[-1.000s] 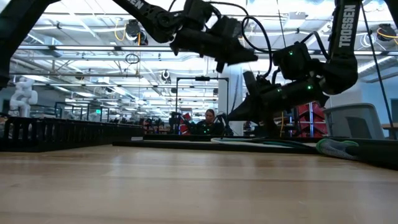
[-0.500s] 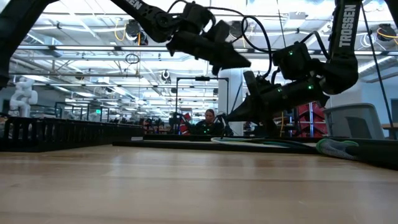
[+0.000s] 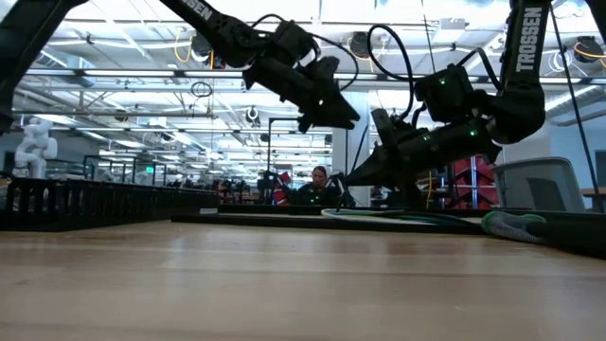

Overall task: Ziptie cables
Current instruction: Wrap the cable wires with the black ziptie

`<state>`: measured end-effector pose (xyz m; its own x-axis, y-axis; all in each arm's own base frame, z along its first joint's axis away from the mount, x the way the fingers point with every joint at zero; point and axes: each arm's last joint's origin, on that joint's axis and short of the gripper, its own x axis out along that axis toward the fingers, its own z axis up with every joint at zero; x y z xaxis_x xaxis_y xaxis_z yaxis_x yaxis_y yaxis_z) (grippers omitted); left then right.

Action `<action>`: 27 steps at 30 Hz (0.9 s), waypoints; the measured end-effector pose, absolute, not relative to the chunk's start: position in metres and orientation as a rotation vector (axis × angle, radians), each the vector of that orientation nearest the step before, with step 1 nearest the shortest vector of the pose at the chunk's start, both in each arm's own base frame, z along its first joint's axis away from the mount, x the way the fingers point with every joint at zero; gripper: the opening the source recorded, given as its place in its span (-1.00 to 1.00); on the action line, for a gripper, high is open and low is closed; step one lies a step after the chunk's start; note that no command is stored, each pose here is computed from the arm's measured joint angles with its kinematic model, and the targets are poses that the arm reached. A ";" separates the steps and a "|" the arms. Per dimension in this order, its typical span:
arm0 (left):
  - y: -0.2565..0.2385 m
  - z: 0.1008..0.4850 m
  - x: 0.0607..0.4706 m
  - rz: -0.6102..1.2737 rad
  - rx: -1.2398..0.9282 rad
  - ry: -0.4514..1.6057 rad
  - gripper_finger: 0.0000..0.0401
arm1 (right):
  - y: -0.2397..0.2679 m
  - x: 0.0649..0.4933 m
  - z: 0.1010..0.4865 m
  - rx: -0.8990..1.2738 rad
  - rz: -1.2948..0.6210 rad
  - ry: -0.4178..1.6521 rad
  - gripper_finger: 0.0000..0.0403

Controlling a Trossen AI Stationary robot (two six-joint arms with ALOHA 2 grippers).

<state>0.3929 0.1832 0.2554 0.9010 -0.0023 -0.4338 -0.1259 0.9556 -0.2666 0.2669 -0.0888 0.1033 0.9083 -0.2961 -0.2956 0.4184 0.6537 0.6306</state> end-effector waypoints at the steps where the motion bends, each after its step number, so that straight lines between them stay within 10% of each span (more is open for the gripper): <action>1: 0.180 0.255 0.394 0.057 -0.292 0.450 -0.22 | -0.089 0.267 0.103 0.755 -0.407 0.173 -1.00; 27: 0.165 0.226 0.411 0.096 -0.304 0.534 -0.08 | -0.089 0.267 0.103 0.751 -0.407 0.173 -1.00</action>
